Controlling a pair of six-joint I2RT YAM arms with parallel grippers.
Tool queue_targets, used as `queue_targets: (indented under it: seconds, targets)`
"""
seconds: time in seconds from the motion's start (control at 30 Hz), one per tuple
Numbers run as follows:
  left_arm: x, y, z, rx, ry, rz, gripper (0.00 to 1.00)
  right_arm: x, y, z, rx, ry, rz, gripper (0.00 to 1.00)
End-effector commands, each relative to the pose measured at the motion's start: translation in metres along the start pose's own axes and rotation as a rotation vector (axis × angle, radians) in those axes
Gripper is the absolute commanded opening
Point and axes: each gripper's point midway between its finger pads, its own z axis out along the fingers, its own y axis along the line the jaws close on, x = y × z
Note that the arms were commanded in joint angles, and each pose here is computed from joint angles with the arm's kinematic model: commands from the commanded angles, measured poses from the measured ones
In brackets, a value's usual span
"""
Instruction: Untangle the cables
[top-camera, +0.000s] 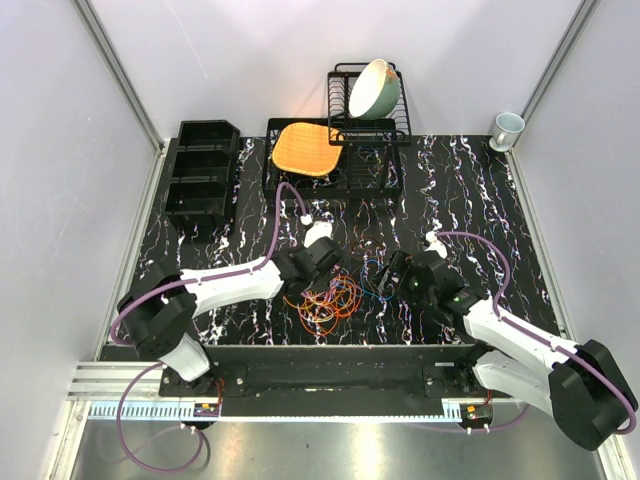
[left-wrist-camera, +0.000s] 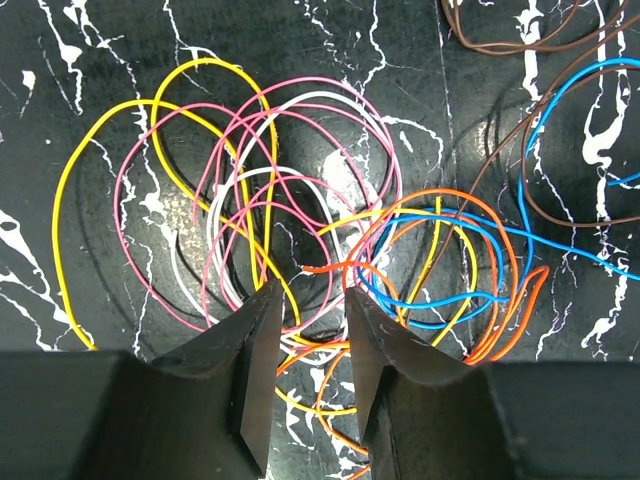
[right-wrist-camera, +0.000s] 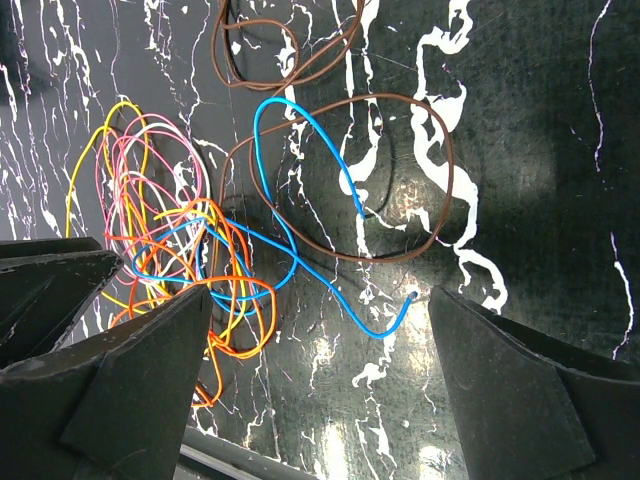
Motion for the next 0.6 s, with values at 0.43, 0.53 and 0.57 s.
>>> queue_targets:
  seconds: [0.43,0.53,0.57]
  targets:
    - [-0.0121,-0.0092,0.0104,0.015,-0.037,0.009,0.22,-0.015,0.0198,-0.0006,-0.044,-0.035,-0.007,0.95]
    - [-0.0141,-0.009,0.012,0.008,-0.04,0.016,0.08,-0.0142,0.0186,0.0005,-0.037,-0.029,-0.007,0.96]
    - [-0.0131,-0.0081,0.0128,0.002,-0.036,0.022,0.04,-0.0146,0.0192,0.0007,-0.039,-0.03,-0.006,0.96]
